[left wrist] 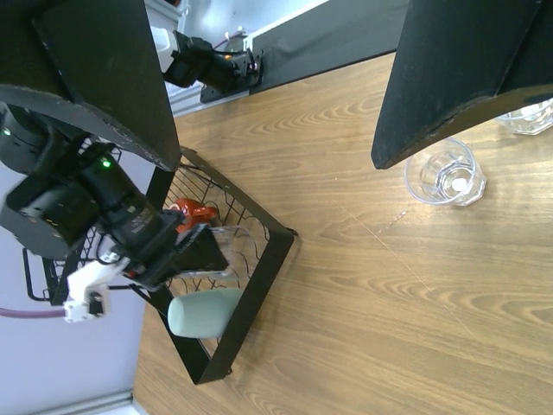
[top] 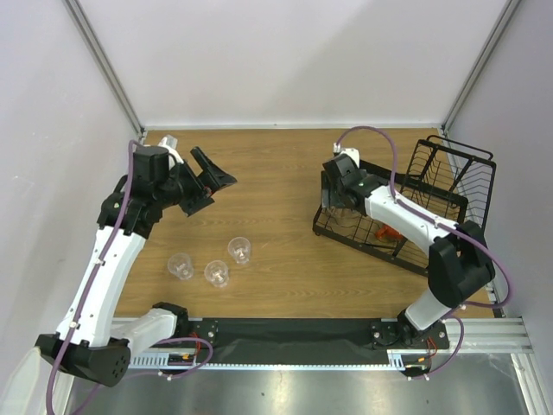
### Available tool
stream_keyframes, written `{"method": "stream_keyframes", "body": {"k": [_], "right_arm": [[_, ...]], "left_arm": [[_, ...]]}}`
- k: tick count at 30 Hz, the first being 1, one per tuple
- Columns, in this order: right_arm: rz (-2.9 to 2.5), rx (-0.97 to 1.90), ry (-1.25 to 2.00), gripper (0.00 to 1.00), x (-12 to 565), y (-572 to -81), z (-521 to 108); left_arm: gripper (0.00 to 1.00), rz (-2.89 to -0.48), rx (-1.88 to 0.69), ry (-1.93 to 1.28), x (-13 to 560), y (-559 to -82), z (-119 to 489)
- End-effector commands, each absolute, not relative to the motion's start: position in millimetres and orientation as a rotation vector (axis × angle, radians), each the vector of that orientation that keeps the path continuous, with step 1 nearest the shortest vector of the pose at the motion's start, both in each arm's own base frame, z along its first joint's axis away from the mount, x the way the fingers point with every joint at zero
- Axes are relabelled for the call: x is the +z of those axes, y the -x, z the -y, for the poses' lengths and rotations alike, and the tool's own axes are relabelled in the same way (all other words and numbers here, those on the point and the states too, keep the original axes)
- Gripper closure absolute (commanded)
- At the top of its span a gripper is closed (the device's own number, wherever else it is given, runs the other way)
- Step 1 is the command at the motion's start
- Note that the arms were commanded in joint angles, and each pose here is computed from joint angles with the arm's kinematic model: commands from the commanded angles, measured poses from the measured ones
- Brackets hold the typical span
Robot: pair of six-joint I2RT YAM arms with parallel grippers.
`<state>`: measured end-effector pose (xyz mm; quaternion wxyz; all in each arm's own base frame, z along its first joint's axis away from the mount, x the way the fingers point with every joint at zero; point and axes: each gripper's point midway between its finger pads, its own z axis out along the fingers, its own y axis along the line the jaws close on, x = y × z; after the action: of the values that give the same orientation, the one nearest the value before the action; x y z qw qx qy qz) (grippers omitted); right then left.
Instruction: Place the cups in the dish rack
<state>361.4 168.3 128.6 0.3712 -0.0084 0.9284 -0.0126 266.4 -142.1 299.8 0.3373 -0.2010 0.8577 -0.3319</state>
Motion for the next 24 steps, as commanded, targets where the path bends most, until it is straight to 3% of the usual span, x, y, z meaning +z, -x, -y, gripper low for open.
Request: {"method": "stream_keyframes", "body": {"k": [1,8,15,24], "right_arm": [[-2.333,0.0,0.013,1.0,133.3,-372.0,-180.2],[-2.368,-0.028,0.017,1.0,115.3,-373.4,-182.1],[-2.399,-0.056,0.041,0.82,100.5,-372.4,-181.3],[-2.409,-0.017,0.05,0.28,108.3,-365.3,-188.1]], "left_arm": [[0.02,-2.234,-0.901,0.47,305.7,-268.8,146.8],[0.04,-2.271,-0.907,0.444,298.9,-270.8,150.7],[0.03,-2.286,-0.91,0.427,295.6,-272.3,152.4],[0.05,-2.382,-0.854,0.415,268.1,-272.7,150.3]]}}
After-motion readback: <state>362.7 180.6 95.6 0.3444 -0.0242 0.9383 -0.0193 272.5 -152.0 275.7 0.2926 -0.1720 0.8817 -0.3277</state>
